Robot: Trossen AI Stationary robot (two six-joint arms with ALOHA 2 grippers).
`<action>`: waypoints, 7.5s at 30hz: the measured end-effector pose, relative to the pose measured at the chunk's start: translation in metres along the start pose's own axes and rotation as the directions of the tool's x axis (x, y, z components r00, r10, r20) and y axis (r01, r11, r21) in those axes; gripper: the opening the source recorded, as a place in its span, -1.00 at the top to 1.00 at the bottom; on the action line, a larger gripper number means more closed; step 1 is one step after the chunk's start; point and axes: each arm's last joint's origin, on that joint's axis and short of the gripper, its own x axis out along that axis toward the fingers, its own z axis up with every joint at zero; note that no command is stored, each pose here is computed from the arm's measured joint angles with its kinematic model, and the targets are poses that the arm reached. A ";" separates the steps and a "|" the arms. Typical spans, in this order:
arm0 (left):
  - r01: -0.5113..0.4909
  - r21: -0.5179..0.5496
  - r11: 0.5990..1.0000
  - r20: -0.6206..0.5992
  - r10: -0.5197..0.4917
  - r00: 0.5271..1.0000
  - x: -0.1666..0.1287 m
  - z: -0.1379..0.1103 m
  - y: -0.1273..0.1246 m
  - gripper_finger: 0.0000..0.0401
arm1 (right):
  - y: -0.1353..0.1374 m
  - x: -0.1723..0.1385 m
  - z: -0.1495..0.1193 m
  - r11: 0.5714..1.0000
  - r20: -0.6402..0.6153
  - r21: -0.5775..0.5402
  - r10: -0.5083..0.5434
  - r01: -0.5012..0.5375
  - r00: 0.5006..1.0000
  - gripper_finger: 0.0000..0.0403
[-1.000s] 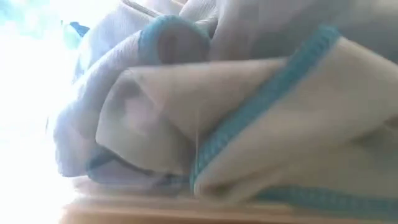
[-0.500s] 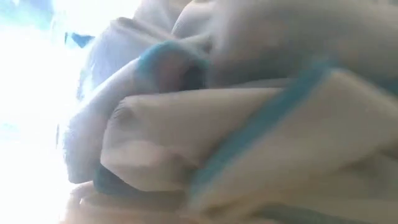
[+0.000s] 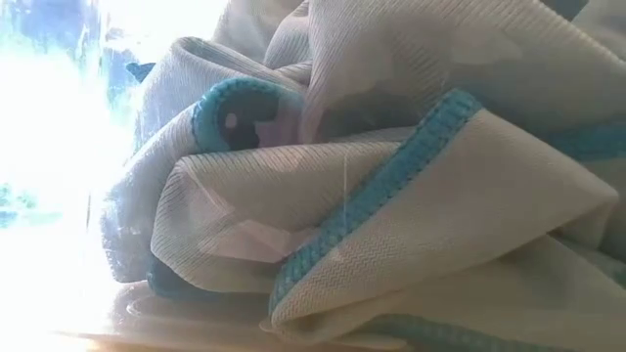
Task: Sort microfiber towel by color & place in baskets
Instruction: Put the white towel into the top transparent bin
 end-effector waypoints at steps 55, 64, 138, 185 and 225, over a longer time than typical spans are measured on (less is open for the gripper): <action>-0.400 -0.186 0.898 -0.673 0.180 0.718 -0.038 0.042 -0.125 0.48 | -0.143 -0.007 -0.150 0.990 0.593 0.069 -0.141 0.125 0.792 1.00; -0.536 -0.222 0.815 -0.747 0.211 0.630 -0.064 0.012 -0.171 0.49 | -0.144 -0.005 -0.153 0.988 0.566 0.072 -0.151 0.134 0.811 1.00; -0.445 0.039 0.894 -0.187 0.444 0.876 -0.092 0.082 -0.182 1.00 | -0.145 -0.002 -0.157 0.986 0.528 0.100 -0.165 0.132 0.833 1.00; -0.247 0.174 0.953 0.526 0.122 0.842 0.031 0.370 0.000 1.00 | -0.146 -0.003 -0.156 0.978 0.537 0.102 -0.209 0.183 0.818 1.00; -0.405 -0.145 0.903 -0.210 0.372 0.904 0.222 0.252 0.073 0.91 | -0.147 -0.001 -0.160 0.974 0.503 0.089 -0.223 0.206 0.835 1.00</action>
